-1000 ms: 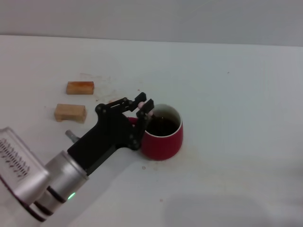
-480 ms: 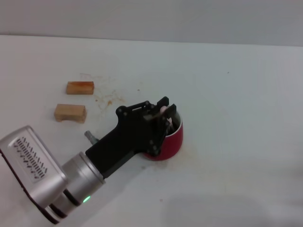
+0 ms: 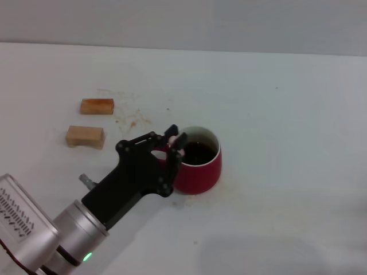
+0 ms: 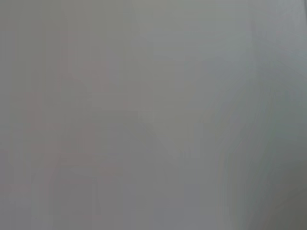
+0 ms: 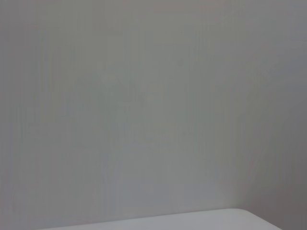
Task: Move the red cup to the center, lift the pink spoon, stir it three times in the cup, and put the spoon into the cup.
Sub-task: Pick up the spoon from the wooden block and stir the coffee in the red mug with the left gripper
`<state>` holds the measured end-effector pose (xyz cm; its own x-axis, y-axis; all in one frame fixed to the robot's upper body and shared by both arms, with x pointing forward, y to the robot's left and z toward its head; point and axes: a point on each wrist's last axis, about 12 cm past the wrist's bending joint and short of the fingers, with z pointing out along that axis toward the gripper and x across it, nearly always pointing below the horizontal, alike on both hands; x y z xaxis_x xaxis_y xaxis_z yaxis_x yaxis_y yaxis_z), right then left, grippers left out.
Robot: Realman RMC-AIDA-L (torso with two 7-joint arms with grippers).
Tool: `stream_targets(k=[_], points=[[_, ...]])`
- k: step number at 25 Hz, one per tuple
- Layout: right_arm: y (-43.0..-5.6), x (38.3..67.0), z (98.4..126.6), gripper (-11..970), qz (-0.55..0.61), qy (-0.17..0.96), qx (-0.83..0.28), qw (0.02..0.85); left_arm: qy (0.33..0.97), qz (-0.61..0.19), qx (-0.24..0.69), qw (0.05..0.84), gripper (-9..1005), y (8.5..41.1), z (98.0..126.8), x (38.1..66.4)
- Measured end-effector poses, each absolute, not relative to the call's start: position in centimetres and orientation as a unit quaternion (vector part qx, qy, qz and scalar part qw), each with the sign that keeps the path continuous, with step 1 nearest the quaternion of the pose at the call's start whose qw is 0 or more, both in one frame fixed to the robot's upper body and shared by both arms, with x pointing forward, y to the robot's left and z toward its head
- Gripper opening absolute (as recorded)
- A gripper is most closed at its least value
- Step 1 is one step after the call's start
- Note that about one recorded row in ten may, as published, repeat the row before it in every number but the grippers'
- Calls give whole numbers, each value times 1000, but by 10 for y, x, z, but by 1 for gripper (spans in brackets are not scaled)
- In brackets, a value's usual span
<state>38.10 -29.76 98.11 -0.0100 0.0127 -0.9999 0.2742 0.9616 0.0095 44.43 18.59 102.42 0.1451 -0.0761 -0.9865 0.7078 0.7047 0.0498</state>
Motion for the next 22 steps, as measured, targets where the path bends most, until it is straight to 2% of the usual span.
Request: stream_targets(k=[7, 14, 22], points=[[-297, 381, 981, 1, -93, 704, 101, 697, 607, -254, 261, 707, 199, 190, 1024, 459], [-297, 381, 981, 1, -93, 704, 101, 696, 597, -263, 277, 705, 203, 176, 1032, 475], [-296, 381, 980, 0, -91, 707, 101, 694, 588, -291, 293, 695, 209, 161, 1032, 464]])
